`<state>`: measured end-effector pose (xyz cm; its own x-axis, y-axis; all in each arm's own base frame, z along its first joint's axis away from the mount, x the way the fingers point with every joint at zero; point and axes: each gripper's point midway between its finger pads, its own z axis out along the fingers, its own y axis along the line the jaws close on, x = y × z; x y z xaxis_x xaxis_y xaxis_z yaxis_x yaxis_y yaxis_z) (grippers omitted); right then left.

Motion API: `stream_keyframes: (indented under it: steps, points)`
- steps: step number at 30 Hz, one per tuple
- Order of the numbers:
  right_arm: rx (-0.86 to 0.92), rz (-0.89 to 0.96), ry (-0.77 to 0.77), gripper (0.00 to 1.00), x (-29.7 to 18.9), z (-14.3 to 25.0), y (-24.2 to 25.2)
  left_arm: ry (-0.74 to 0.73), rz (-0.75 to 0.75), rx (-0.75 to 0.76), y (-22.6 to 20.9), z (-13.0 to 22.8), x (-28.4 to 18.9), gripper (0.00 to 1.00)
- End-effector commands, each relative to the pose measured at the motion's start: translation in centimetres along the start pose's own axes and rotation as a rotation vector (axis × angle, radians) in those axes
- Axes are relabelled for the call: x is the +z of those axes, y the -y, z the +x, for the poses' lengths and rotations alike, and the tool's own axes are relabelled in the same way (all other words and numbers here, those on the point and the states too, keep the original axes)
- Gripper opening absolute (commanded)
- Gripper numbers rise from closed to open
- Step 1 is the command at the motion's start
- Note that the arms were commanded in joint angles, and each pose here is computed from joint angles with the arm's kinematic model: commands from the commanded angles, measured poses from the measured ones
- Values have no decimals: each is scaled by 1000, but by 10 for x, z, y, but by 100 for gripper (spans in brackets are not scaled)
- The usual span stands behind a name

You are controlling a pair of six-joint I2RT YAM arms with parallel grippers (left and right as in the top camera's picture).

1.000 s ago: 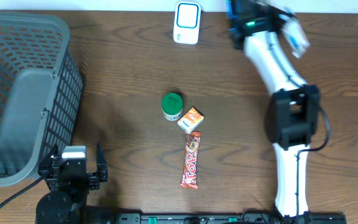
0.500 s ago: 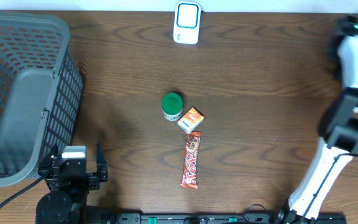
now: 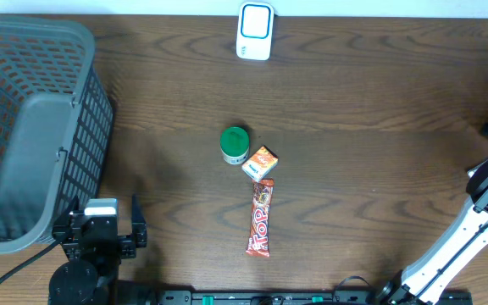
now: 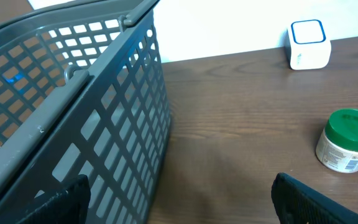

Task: Scan the item barcode
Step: 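Carry the Panadol box right and drop it at the table's right edge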

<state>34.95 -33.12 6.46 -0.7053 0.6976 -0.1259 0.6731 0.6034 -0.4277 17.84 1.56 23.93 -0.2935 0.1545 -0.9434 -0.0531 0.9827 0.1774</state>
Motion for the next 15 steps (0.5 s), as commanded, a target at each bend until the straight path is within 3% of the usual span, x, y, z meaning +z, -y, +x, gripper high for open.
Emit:
stream_keyframes:
  steps: [1, 4, 8, 12, 15]
  points:
    - [51, -62, 57, 99, -27, -7, -2, 6, 2, -11, 0, -1, 0, 92]
    - [90, -102, 148, 99, -65, -18, 3, 6, 2, -11, 0, -1, 0, 92]
    - [62, -326, 314, 99, -150, -25, -17, 6, 2, -11, 0, -1, 0, 92]
    - [-234, -653, 485, 99, -251, 3, -79, 6, 2, -11, 0, -1, 0, 92]
    - [-484, -813, 536, 99, -312, 58, -130, 6, 2, -11, 0, -1, 0, 92]
